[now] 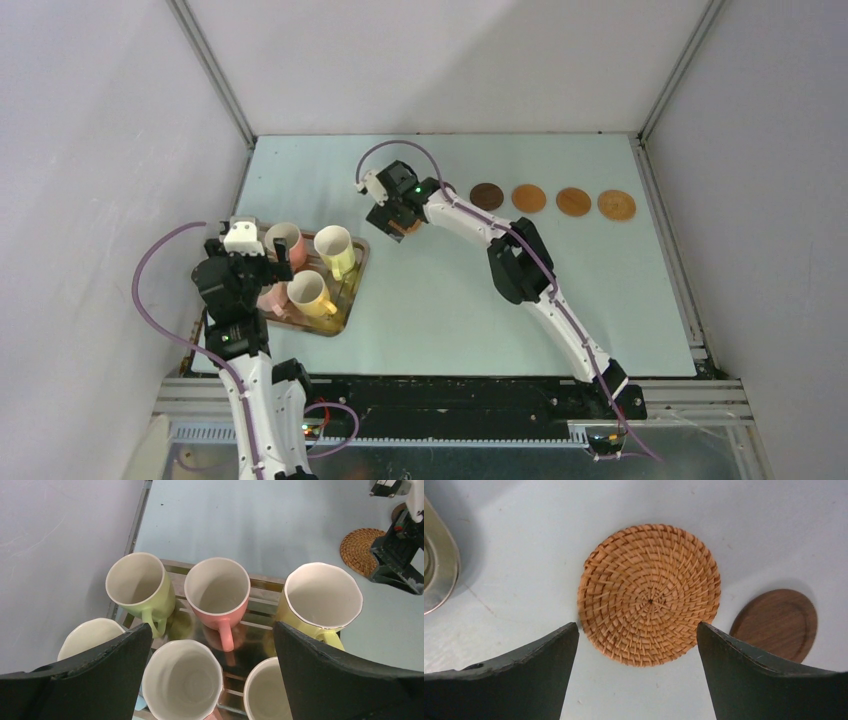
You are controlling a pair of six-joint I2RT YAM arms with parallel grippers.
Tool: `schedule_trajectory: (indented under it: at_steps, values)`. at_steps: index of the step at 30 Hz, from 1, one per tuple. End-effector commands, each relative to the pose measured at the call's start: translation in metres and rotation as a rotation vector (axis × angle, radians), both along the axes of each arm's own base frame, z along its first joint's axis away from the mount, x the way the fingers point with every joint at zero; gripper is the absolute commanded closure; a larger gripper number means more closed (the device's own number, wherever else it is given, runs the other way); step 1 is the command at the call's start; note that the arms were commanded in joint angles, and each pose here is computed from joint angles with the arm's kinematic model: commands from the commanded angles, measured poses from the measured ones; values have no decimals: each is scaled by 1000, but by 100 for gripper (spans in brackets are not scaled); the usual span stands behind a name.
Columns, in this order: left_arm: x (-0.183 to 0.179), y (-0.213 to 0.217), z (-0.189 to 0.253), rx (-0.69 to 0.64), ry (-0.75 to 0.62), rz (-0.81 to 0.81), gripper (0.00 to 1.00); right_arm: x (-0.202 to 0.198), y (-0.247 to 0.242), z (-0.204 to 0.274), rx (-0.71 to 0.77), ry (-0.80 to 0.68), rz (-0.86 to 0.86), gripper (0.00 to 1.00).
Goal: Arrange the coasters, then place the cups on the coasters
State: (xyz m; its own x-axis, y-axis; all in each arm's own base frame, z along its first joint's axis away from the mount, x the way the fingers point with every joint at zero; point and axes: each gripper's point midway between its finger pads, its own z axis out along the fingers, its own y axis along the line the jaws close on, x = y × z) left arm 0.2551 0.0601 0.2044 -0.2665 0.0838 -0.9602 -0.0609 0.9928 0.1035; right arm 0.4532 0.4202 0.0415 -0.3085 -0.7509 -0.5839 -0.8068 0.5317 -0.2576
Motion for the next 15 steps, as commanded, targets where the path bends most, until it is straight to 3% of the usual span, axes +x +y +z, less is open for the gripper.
schedule_trajectory:
  at_steps: [1,6,15]
  values:
    - [4,4,12,12,-38,7,2,-7,0,49,109,64,0,8]
    - [3,5,12,13,-39,15,2,-4,-20,104,180,5,-12,7]
    - [2,6,15,18,-47,27,2,17,-37,51,27,-34,-75,6]
